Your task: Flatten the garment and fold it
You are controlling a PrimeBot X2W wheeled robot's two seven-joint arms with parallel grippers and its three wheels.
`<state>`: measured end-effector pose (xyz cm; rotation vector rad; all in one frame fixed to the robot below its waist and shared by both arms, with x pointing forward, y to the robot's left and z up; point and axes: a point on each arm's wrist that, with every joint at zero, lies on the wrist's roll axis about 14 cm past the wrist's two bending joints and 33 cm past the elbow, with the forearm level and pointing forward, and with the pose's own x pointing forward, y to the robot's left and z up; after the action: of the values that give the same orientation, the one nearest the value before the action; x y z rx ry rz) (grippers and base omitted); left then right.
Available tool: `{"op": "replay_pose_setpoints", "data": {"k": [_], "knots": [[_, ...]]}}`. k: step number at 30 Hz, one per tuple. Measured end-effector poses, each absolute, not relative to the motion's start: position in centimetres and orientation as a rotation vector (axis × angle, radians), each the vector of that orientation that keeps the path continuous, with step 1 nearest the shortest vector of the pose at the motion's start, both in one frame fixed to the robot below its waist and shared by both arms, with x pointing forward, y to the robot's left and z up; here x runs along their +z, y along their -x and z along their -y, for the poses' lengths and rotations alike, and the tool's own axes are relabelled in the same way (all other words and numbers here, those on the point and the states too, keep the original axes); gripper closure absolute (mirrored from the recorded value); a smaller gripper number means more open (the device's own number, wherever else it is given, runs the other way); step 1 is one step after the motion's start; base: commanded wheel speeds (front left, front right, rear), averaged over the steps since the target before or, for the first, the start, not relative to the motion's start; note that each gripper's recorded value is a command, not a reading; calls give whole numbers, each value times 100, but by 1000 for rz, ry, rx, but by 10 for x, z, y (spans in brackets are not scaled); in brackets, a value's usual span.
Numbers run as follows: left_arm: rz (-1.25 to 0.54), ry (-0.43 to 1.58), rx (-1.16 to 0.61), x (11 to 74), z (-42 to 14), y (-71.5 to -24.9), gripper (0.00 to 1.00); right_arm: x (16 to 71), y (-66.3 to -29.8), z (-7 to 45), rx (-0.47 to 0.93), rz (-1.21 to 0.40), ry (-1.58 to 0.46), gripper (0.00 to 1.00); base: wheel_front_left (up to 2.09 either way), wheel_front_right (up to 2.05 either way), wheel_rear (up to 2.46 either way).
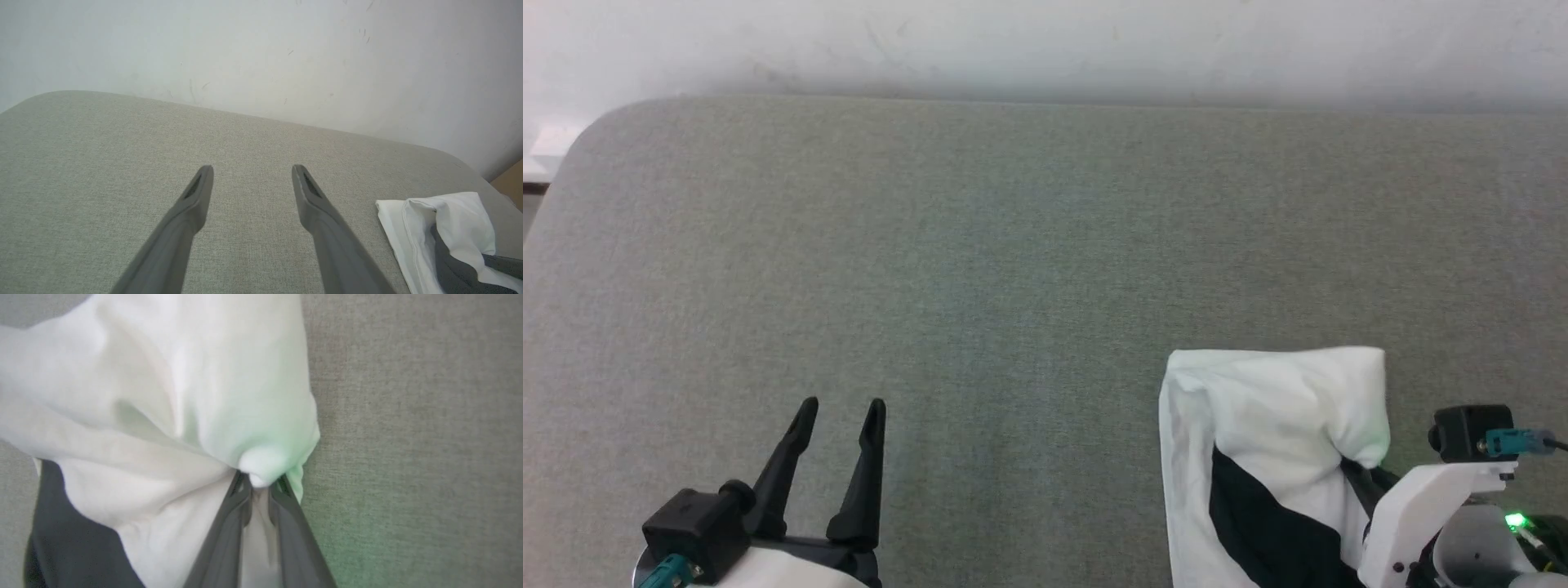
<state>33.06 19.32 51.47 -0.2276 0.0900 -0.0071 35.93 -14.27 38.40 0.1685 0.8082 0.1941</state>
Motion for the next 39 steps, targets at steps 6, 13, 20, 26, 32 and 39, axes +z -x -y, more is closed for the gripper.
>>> {"op": "replay_pose_setpoints", "data": {"k": [6,13,20,26,32,39], "knots": [[-81,233,-55,517,-181,-336,0,419,-374,164,150,-703,-123,100,0,0,0],[-43,218,-130,529,-165,-357,0,461,-397,224,34,-616,9,100,0,0,0],[-12,178,-200,535,-152,-396,0,484,-433,279,-65,-575,150,100,0,0,0],[-10,158,-251,529,-141,-432,0,484,-459,324,-151,-596,242,100,0,0,0],[-2,129,-273,517,-138,-463,0,478,-479,372,-240,-621,332,100,0,0,0],[-46,128,-286,491,-134,-482,0,446,-488,403,-290,-693,375,100,0,0,0]]}}
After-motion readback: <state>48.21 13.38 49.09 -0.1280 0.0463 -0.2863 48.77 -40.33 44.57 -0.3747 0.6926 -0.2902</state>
